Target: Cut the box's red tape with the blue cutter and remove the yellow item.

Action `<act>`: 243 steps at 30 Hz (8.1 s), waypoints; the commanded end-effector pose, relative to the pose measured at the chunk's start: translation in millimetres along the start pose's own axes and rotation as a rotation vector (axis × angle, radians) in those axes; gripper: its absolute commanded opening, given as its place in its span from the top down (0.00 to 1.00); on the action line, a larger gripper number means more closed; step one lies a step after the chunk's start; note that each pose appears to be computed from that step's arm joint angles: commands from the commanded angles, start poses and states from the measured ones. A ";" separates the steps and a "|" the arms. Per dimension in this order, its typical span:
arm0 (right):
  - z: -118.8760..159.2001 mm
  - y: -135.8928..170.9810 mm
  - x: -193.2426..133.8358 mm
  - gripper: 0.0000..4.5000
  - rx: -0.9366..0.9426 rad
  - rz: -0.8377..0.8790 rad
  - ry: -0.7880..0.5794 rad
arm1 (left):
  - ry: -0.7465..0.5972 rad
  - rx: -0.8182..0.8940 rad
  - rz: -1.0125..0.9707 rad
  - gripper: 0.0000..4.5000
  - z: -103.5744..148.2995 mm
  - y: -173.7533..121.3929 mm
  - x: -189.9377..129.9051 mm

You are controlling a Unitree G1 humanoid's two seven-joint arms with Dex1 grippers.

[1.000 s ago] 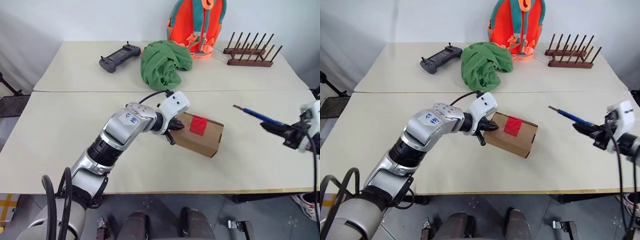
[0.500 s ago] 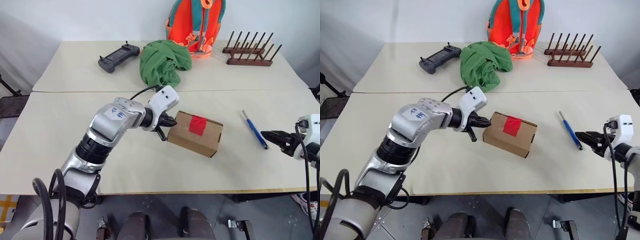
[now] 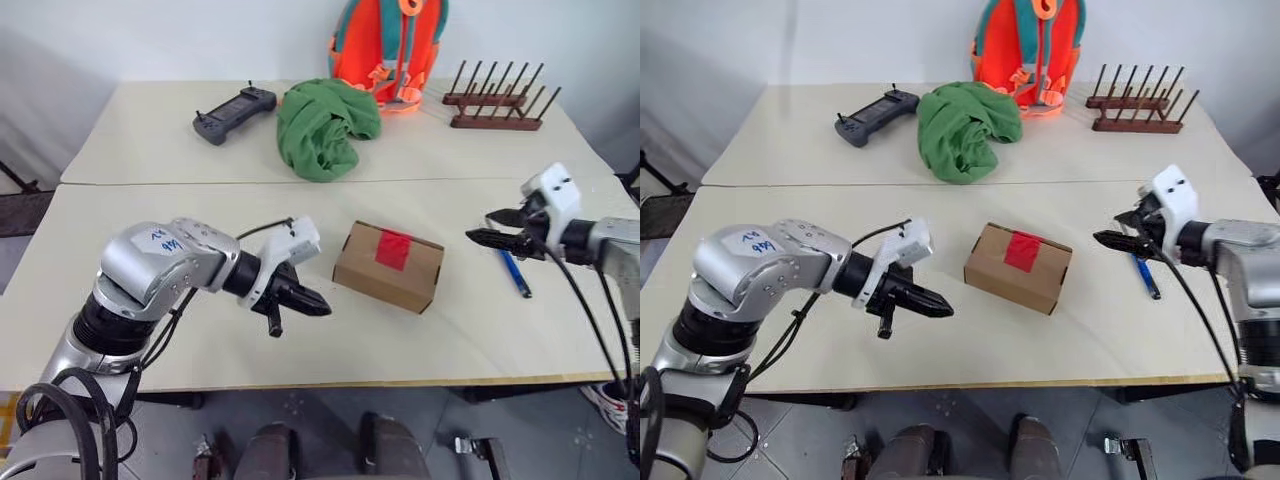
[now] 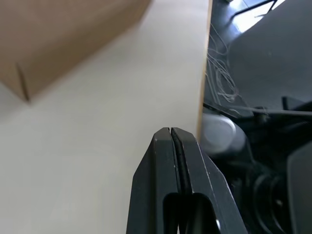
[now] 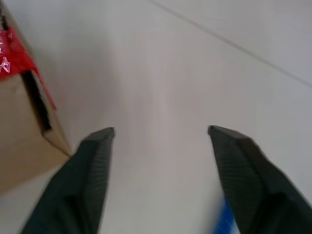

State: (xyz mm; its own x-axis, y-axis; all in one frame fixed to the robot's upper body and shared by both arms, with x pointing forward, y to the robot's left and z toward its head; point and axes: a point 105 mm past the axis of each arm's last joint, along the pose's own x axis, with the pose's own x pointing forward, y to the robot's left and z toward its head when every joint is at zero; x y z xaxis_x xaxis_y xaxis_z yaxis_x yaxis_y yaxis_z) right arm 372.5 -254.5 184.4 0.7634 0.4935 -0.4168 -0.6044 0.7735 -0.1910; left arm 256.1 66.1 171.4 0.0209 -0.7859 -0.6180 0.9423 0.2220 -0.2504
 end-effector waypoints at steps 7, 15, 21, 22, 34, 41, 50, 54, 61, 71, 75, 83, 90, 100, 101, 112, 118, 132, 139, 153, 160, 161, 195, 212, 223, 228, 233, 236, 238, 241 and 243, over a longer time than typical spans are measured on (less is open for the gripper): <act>15.1 -11.3 49.1 0.99 -0.101 -0.018 0.027 | -0.084 -0.040 0.194 1.00 -4.7 21.9 48.1; 14.7 31.9 46.9 0.99 -0.173 0.284 0.057 | -0.183 -0.074 0.376 1.00 16.4 52.4 49.1; 11.0 72.6 31.2 0.99 -0.198 0.417 0.067 | -0.172 -0.061 0.403 1.00 19.2 62.3 36.2; 10.9 76.9 30.2 0.99 -0.198 0.421 0.065 | -0.167 -0.056 0.409 1.00 19.1 64.6 34.3; 15.5 132.4 30.4 0.99 -0.170 0.453 0.021 | -0.201 -0.014 0.445 1.00 40.0 87.6 29.3; 17.2 119.5 27.2 0.99 -0.187 0.326 0.014 | -0.207 -0.015 0.445 1.00 38.7 90.1 21.7; 34.4 63.6 -10.5 0.99 -0.255 0.025 0.012 | -0.257 0.042 0.380 1.00 48.5 74.7 -15.9; 56.5 77.5 -12.5 0.78 -0.164 0.060 -0.068 | -0.314 0.099 0.280 1.00 79.3 53.6 -10.3; 63.0 101.1 5.2 0.24 -0.108 0.091 -0.090 | -0.273 0.173 0.225 1.00 86.6 46.3 10.9; 45.1 109.1 27.0 0.00 -0.068 0.092 -0.048 | -0.088 0.267 0.349 1.00 59.1 75.6 32.7; 36.8 106.9 26.8 0.00 -0.083 0.086 -0.014 | -0.062 0.287 0.356 1.00 55.1 78.0 34.6; -1.6 82.5 21.0 0.00 -0.122 0.033 0.129 | -0.051 0.286 0.330 1.00 52.3 74.2 37.3; -29.6 85.8 38.0 0.00 -0.202 0.079 0.232 | -0.061 0.273 0.333 1.00 53.7 73.3 37.1; -5.4 82.5 21.2 0.00 0.083 0.160 0.076 | -0.091 0.251 0.369 1.00 55.4 75.2 33.4; -2.8 85.2 19.5 0.00 0.131 0.189 0.068 | -0.093 0.251 0.369 1.00 54.6 74.9 33.2; -11.6 115.7 27.6 0.00 0.525 0.413 0.175 | -0.105 0.260 0.360 1.00 52.9 70.3 35.7; -18.2 123.4 11.3 0.00 0.636 0.436 0.222 | -0.115 0.265 0.370 1.00 52.9 68.0 35.5; -2.5 129.0 49.8 0.00 0.825 0.403 0.090 | -0.130 0.268 0.366 1.00 61.6 72.4 40.9; -5.3 139.8 57.1 0.00 0.830 0.417 0.111 | -0.133 0.271 0.376 1.00 61.5 73.9 38.5; -20.7 162.8 66.2 0.82 0.945 0.340 0.054 | -0.139 0.262 0.398 1.00 59.0 76.4 33.9; -15.9 156.0 56.7 0.99 0.939 0.291 0.010 | -0.140 0.263 0.401 1.00 60.1 79.1 33.4; -15.0 151.7 54.3 0.99 0.926 0.275 0.006 | -0.139 0.263 0.401 1.00 60.2 79.7 32.9; 64.8 89.3 -15.0 0.99 0.257 0.051 0.319 | -0.294 0.274 0.347 1.00 89.9 68.7 49.6; 96.3 95.7 -7.0 0.99 0.052 -0.065 0.345 | -0.288 0.251 0.350 1.00 78.4 68.5 42.6; 104.3 108.0 2.5 0.99 0.040 -0.111 0.313 | -0.285 0.247 0.340 1.00 75.9 71.7 32.8; 92.6 111.9 4.8 0.99 0.081 -0.139 0.312 | -0.330 0.240 0.235 1.00 86.7 53.6 9.1; 89.0 120.0 7.2 0.99 0.171 -0.146 0.286 | -0.364 0.273 0.190 1.00 102.1 41.3 -4.3; 88.4 120.7 6.8 0.99 0.174 -0.166 0.284 | -0.387 0.303 0.166 1.00 113.5 33.9 -0.4; 88.7 120.7 6.8 0.99 0.176 -0.175 0.277 | -0.386 0.313 0.138 1.00 116.6 28.1 6.8; 89.8 120.1 6.3 0.99 0.178 -0.188 0.266 | -0.345 0.341 0.114 1.00 111.6 24.6 22.9; 90.9 119.2 5.8 0.99 0.178 -0.198 0.259 | -0.309 0.362 0.119 1.00 106.6 25.8 31.5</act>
State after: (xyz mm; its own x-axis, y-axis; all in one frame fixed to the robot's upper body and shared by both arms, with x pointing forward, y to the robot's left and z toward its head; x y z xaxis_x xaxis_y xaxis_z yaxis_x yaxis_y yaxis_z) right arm 328.0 -122.4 231.3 0.7415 0.2245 -0.6323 -0.3909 0.9104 -0.1352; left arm 320.8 -9.7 221.7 0.1878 -0.9130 -0.3622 0.9822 0.1781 0.0605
